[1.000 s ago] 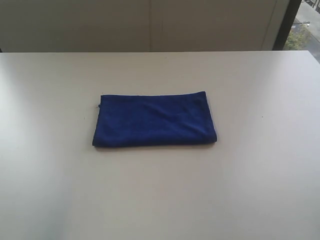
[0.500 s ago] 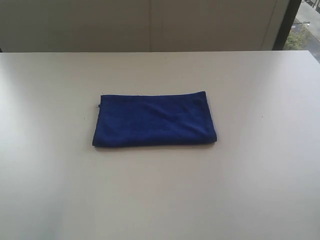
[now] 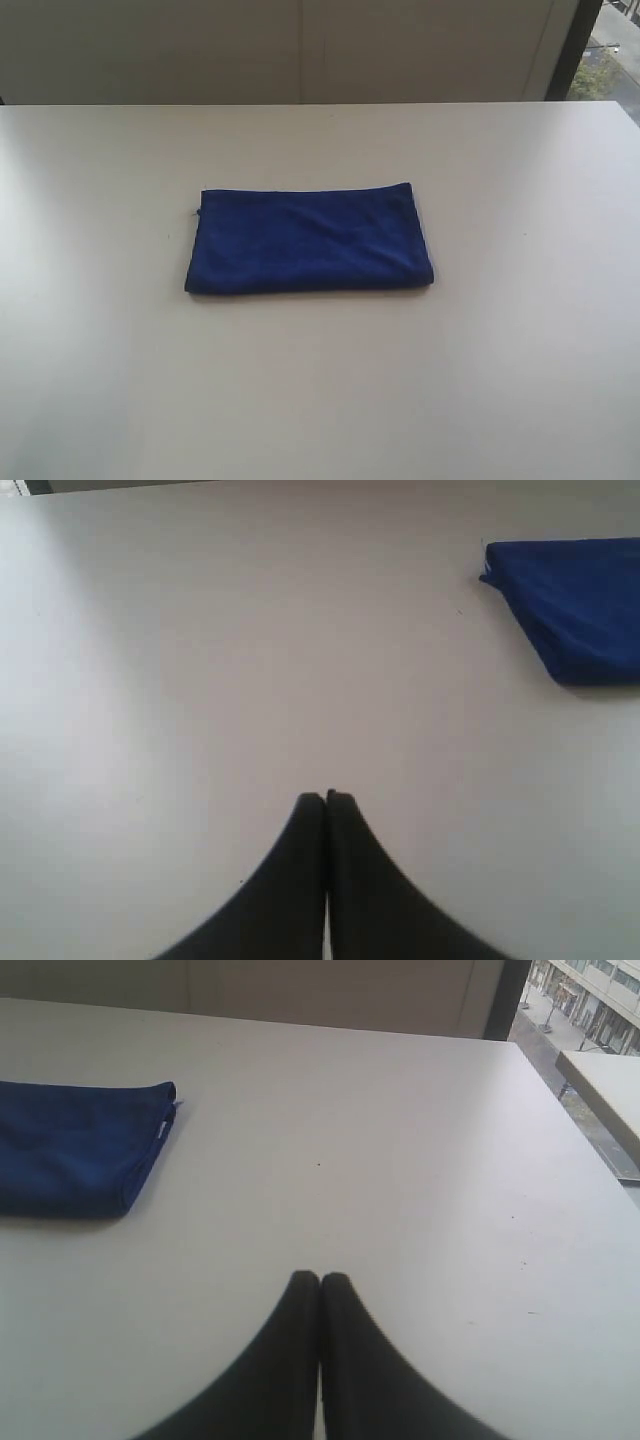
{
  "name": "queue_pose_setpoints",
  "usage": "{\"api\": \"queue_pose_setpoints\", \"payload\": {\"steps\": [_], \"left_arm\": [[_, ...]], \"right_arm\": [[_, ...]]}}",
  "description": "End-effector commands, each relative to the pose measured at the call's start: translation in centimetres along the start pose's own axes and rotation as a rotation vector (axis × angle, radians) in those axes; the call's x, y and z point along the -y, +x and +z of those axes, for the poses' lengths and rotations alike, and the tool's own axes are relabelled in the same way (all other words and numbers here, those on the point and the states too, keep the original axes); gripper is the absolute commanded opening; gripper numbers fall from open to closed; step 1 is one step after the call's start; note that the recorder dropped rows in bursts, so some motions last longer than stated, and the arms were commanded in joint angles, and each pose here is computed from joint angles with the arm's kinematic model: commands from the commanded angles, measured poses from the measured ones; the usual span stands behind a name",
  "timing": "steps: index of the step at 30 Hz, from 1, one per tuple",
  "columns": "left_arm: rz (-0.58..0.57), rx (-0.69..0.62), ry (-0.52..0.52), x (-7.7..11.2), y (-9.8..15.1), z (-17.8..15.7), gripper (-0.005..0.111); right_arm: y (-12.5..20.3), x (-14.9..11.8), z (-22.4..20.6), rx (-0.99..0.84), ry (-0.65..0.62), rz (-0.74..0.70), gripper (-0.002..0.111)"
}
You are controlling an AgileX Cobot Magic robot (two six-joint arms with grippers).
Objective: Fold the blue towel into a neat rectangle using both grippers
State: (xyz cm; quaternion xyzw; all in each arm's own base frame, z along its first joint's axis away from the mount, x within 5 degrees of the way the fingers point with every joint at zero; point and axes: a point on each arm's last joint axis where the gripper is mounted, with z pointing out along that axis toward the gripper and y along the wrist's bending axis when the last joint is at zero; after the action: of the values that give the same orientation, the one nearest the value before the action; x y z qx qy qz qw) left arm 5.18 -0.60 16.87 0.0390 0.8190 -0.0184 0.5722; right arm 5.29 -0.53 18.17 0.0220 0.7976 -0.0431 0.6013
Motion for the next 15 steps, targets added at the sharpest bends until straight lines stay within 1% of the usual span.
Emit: {"api": "queue_pose_setpoints", "payload": {"steps": [1, 15], "left_arm": [[-0.02, -0.007, -0.008, -0.05, 0.21, 0.04, 0.0], [-0.012, -0.007, -0.008, -0.05, 0.21, 0.04, 0.0]], "right_arm": [[-0.01, 0.06, 0.02, 0.015, 0.011, -0.001, 0.0], [-0.01, 0.06, 0.02, 0.015, 0.011, -0.001, 0.0]]}}
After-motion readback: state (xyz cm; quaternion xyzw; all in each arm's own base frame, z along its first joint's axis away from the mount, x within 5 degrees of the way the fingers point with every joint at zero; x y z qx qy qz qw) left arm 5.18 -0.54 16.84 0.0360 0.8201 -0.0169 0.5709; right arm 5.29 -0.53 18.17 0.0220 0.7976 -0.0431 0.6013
